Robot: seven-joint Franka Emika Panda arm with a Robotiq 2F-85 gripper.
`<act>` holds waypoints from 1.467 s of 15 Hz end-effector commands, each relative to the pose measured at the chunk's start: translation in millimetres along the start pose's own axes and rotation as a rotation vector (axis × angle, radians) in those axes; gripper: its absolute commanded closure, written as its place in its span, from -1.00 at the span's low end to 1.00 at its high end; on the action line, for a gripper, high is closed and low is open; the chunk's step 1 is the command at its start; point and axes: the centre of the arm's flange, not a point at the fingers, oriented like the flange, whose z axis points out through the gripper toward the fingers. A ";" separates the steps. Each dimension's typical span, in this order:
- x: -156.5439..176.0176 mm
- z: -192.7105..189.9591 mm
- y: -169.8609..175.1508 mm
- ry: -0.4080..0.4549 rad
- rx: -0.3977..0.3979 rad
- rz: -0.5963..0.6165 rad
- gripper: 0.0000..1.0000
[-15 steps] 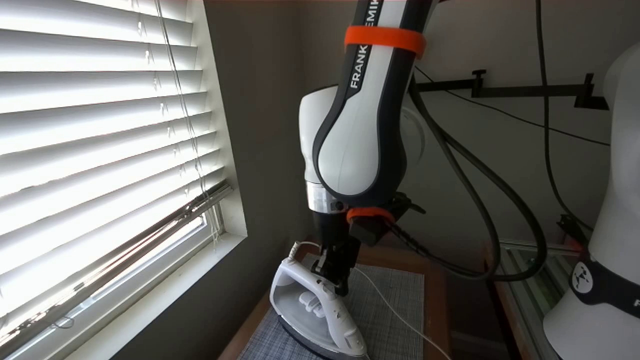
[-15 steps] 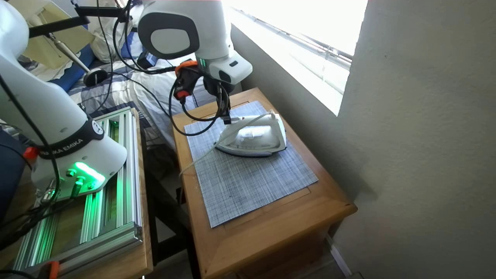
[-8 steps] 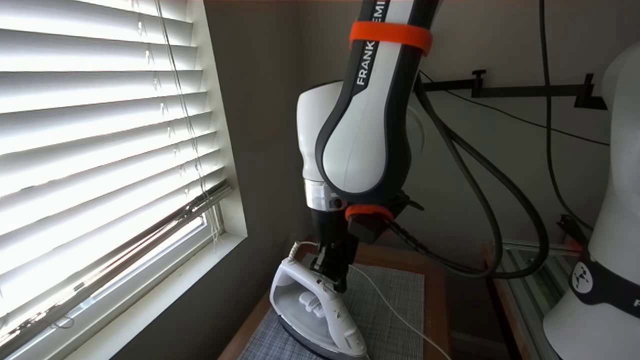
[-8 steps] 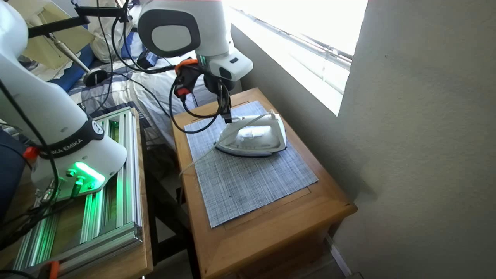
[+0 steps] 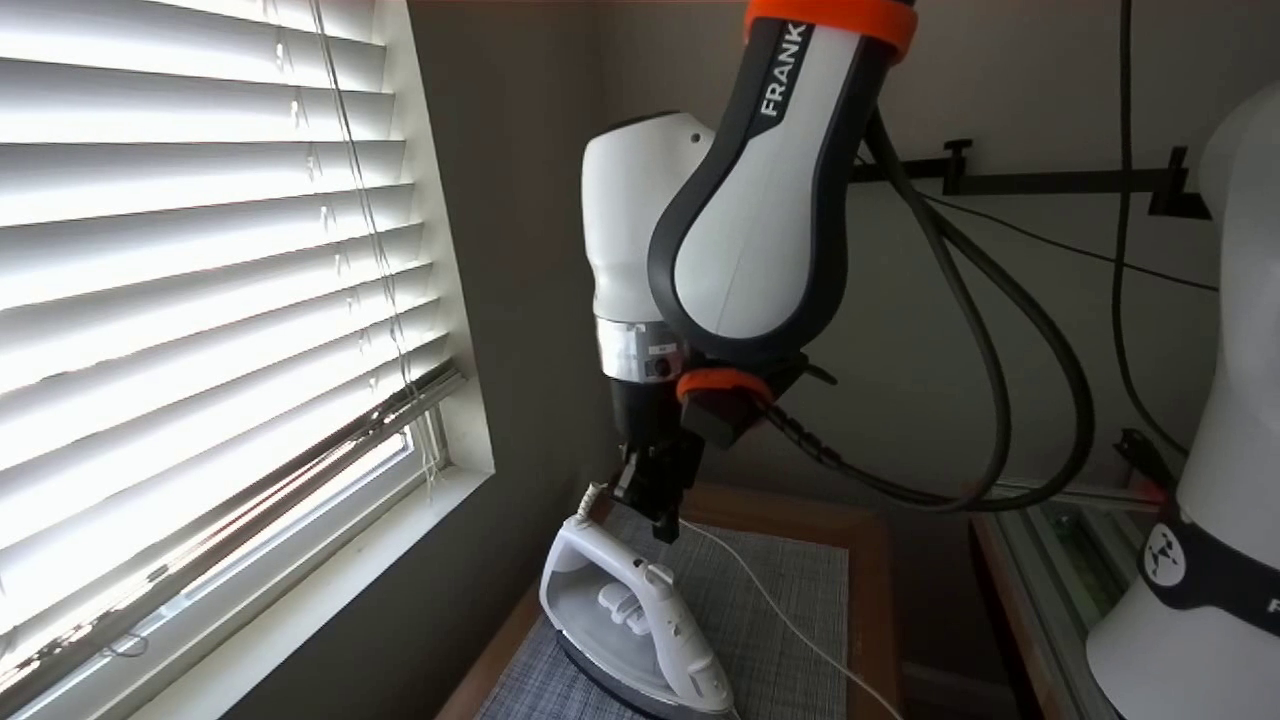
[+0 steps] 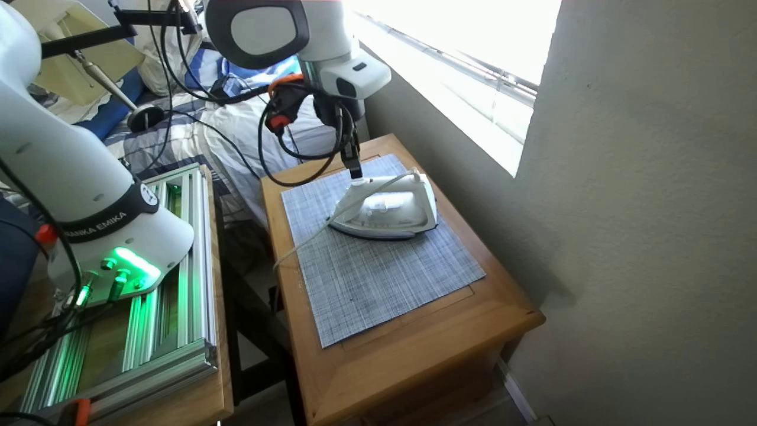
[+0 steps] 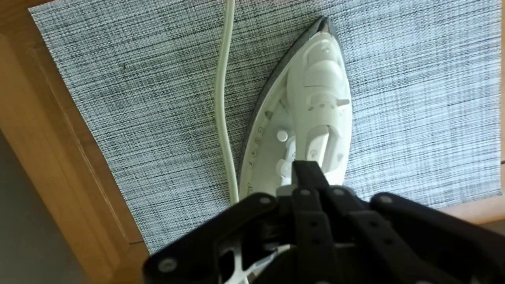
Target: Press the button on the handle of the iron.
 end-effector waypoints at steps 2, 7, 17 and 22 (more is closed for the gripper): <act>-24.1 -30.1 -0.6 0.015 -0.029 0.014 1.00; -25.8 -44.1 -6.8 0.018 -0.029 0.016 0.46; -34.3 -89.9 -25.6 0.079 -0.045 0.005 -0.88; -39.5 -119.2 -46.6 0.108 -0.072 -0.013 -1.00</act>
